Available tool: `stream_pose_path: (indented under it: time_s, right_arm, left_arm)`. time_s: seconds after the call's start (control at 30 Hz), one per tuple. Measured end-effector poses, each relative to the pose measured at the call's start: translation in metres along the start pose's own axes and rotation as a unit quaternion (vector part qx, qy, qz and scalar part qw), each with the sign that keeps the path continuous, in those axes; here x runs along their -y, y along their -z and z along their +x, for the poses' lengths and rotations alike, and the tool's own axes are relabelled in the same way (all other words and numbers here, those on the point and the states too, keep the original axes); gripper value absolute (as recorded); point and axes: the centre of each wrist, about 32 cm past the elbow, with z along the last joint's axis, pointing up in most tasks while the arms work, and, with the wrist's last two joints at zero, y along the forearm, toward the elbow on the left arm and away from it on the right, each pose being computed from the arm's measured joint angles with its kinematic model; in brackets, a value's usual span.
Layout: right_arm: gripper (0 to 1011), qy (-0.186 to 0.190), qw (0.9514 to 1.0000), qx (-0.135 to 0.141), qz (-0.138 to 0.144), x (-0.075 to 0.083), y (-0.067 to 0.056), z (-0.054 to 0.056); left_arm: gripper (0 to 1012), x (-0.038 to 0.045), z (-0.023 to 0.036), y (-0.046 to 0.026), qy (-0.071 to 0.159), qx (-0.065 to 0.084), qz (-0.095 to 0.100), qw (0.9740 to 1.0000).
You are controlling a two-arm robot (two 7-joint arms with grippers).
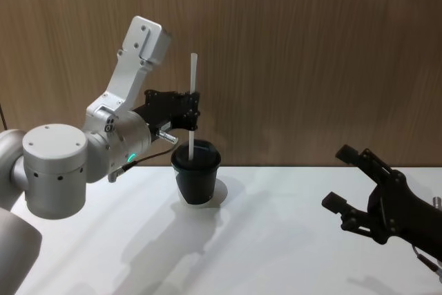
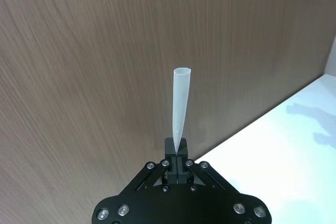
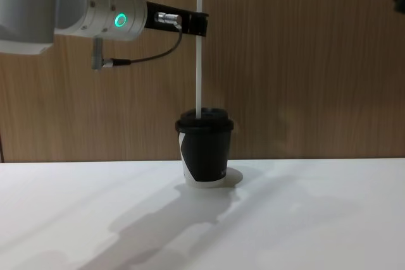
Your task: Pick up the straw with one hand, pass it to the other hand, and insert it into the cup.
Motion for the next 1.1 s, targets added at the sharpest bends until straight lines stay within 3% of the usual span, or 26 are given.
stream_pose_path:
  time_s: [0.57, 0.87, 1.1]
  right_arm:
    - [1001, 0.000, 1.0000, 0.000, 0.000, 0.000, 0.000, 0.000]
    - [1001, 0.000, 1.0000, 0.000, 0.000, 0.000, 0.000, 0.000]
    - [1001, 0.000, 1.0000, 0.000, 0.000, 0.000, 0.000, 0.000]
  left_arm:
    - [3, 0.0074, -0.0003, 0.0045, 0.004, -0.013, 0.009, 0.9999]
    - [204, 0.0095, -0.0005, 0.0065, 0.002, -0.015, 0.013, 0.9998]
    - [458, 0.0103, -0.0005, 0.0072, 0.001, -0.015, 0.015, 0.9998]
